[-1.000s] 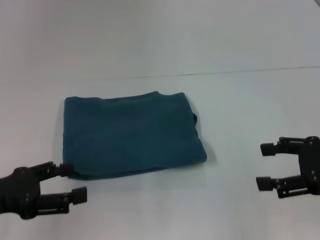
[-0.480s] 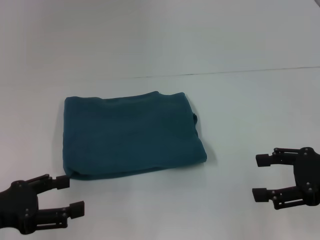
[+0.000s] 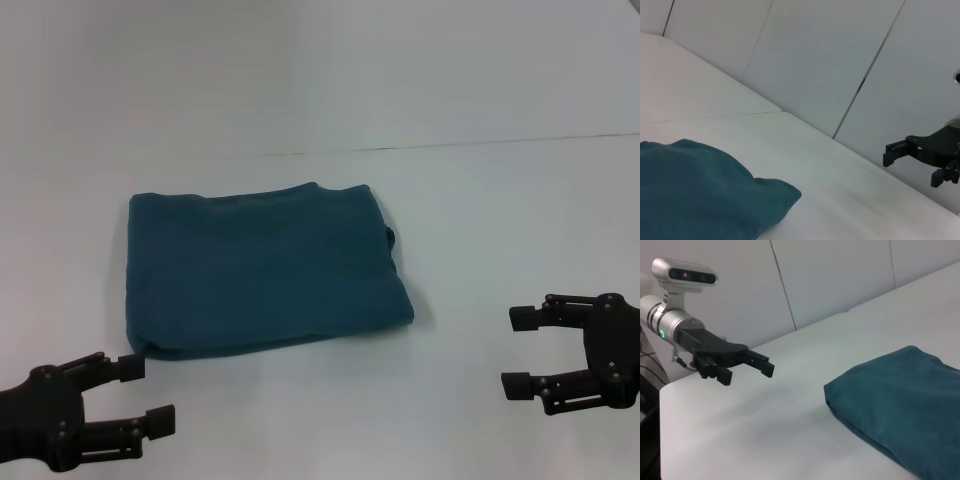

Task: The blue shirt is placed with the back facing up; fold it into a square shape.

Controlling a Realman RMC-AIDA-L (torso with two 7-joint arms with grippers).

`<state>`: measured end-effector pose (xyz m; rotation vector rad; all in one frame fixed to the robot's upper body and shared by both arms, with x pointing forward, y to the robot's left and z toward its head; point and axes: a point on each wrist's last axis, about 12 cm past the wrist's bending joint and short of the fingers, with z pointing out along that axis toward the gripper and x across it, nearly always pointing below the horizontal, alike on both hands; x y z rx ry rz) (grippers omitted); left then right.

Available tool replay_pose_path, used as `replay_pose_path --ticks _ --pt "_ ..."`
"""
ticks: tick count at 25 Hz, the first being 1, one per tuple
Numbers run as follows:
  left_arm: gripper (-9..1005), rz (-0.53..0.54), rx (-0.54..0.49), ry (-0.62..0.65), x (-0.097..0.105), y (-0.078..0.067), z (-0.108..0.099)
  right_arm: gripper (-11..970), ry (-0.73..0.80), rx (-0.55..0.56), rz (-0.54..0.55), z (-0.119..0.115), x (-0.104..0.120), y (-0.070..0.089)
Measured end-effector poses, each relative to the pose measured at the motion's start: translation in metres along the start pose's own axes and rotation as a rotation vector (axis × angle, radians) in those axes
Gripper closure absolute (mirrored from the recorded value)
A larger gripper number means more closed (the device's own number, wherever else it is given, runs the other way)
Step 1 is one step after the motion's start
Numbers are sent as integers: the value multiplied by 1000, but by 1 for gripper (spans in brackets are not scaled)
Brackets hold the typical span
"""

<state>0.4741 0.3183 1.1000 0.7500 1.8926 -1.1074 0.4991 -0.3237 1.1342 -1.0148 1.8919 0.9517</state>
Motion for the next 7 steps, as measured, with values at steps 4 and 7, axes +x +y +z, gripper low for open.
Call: replay_pose_path --ticks 4,7 --pt "33 0 2 -3 1 0 0 13 -1 -1 -2 0 -1 0" --pt "33 2 -1 -6 2 0 1 13 -2 -1 -3 1 -1 0"
